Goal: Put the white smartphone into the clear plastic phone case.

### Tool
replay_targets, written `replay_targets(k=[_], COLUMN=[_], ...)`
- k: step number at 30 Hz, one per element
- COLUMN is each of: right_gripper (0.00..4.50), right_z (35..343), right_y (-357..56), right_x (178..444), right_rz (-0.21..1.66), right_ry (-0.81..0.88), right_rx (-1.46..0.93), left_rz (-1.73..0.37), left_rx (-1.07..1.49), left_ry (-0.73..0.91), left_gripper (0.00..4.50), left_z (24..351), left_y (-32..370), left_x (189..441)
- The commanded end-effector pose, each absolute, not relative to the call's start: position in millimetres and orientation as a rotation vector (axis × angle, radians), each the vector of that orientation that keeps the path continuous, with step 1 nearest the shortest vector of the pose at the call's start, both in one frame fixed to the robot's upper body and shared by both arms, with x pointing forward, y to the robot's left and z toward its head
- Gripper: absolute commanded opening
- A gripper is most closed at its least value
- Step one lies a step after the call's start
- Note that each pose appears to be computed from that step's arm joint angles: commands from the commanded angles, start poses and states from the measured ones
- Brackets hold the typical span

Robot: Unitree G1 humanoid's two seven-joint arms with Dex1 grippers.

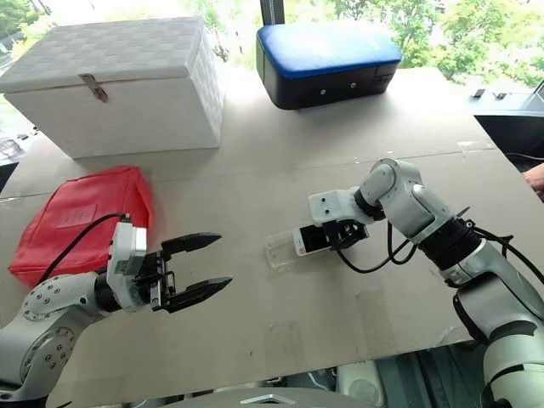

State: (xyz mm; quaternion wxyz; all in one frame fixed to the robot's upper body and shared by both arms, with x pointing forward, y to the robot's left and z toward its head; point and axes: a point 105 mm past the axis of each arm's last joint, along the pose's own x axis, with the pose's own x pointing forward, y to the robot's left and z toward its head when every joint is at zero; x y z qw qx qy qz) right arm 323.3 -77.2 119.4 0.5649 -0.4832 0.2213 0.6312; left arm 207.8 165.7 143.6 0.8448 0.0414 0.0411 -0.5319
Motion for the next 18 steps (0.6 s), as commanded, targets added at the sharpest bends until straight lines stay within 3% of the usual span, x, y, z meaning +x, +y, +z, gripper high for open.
replay_targets(k=[1, 18], right_gripper=[4.40, 4.46], right_z=[127, 142], right_y=[-79, -73], right_x=[327, 320], right_rz=[1.462, 1.502], right_ry=[0.507, 0.377], right_rx=[-1.151, -1.110], left_rz=[-1.123, -1.131], left_rx=[0.105, 0.110], left_ry=[0.061, 0.069], left_gripper=[4.50, 4.50], left_z=[147, 143], left_y=[166, 165], left_x=[207, 207])
